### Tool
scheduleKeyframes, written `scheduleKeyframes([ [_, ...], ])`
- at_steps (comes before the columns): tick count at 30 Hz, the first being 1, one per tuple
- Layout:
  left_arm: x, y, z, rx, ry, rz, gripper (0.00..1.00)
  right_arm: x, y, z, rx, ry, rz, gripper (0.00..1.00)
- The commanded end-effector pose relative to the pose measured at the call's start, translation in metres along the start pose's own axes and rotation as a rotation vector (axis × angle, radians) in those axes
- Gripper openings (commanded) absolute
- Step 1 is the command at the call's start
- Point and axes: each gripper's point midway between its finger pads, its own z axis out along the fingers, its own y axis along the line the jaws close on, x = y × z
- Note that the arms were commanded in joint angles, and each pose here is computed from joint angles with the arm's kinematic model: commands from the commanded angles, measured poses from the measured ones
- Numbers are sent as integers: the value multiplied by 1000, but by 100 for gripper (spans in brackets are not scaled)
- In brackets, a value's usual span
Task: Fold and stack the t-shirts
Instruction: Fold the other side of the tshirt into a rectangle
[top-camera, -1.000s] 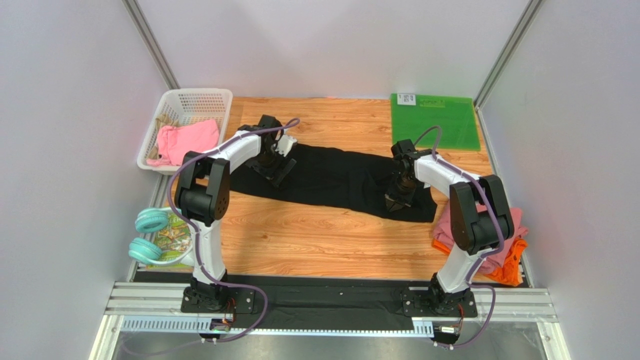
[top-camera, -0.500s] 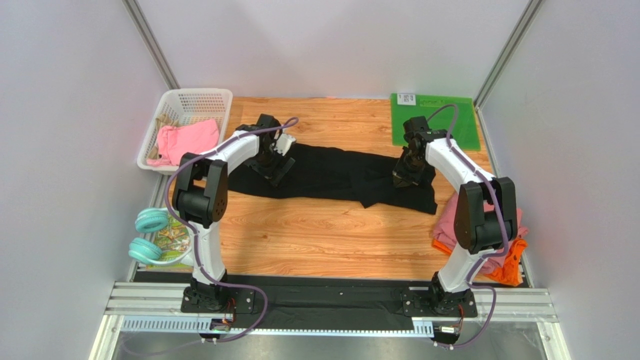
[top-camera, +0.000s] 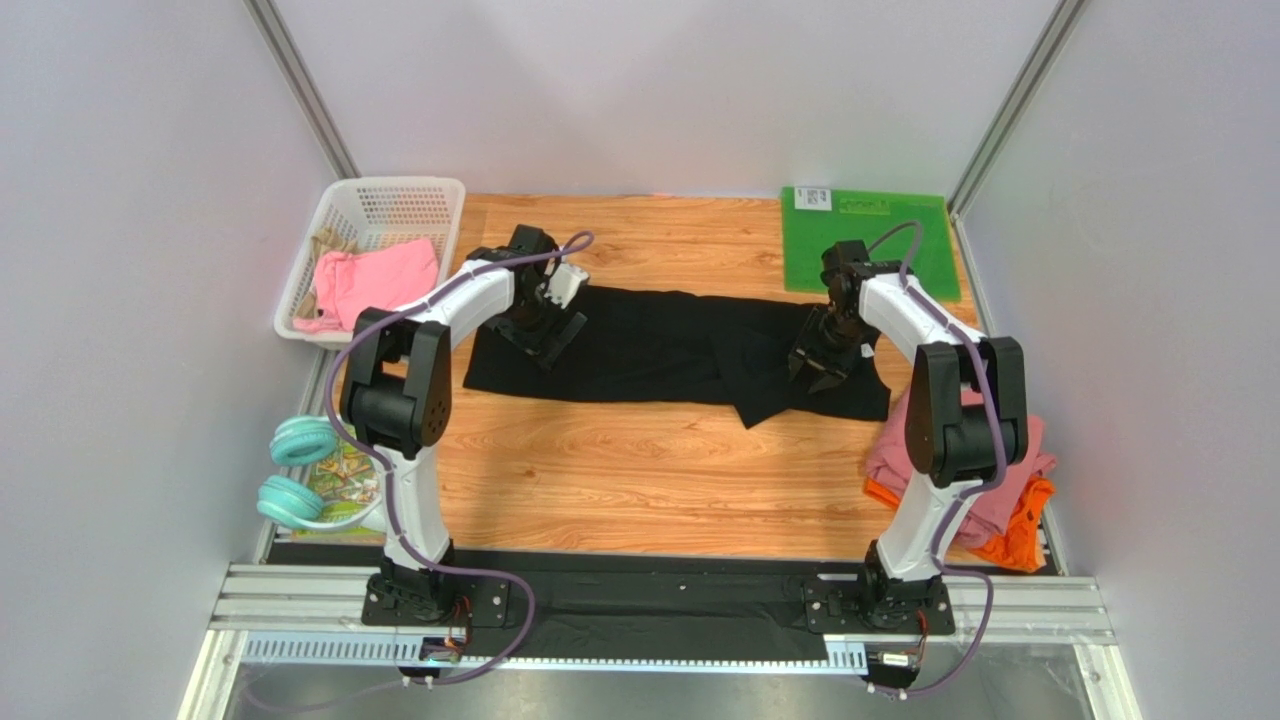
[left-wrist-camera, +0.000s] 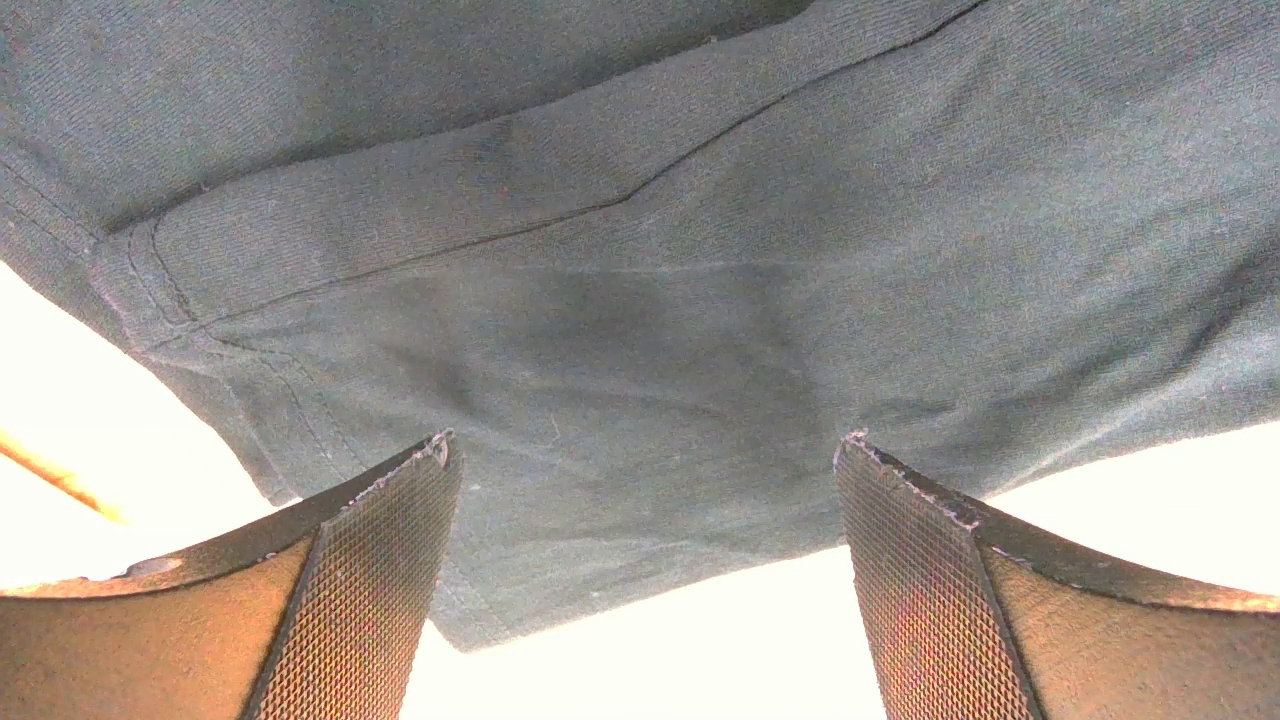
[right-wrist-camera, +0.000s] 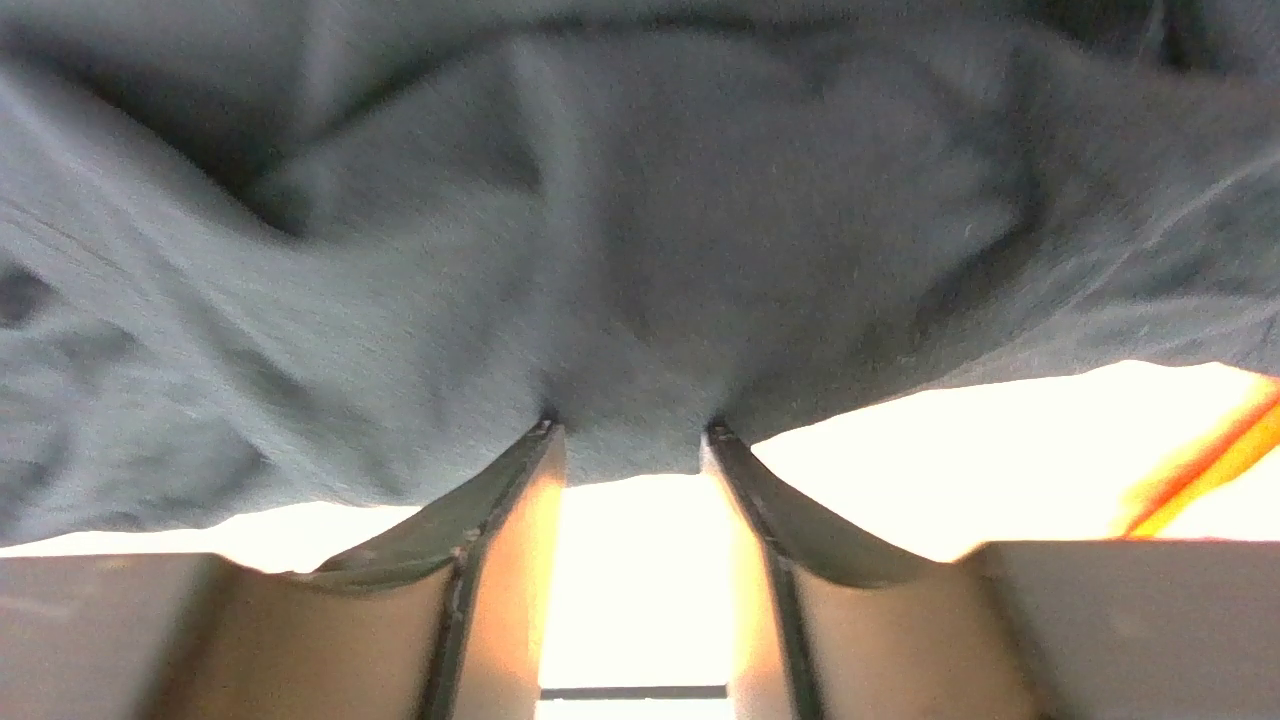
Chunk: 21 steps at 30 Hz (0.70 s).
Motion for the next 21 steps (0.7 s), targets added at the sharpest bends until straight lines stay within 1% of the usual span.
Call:
scheduleKeyframes([
  [1,-10,5,-18,-19,-55,11,98,9,0,-19,-27,-13,-31,48],
  [3,-9,5,-18,-19,-53,9,98,12,1,-28,-40,-26,-33,52],
  [4,-10,6,-18,-20,-54,9,98,14,3,-37,-57,-41,-32,53],
  [7,-9,5,-18,-16,-52,8,98,34,12,-44,-85,-40,-68,54],
  [9,-10,5,-18,-17,-54,8,98,53,14,-36,-94,-10,-68,54],
  [10,-11,5,-19,-16,-56,6,98,56,21,-33,-108,-18,-83,54],
  [11,-11,5,-19,-17,-58,6,98,70,24,-27,-99,0,-110,54],
  [14,-11,4,-18,-11,-57,0,98,85,35,-9,-89,27,-154,55],
  [16,-9,3,-17,-8,-52,0,98,87,37,4,-68,35,-161,54],
  [21,-4,-1,-18,5,-45,-1,98,85,42,19,-28,25,-185,53],
])
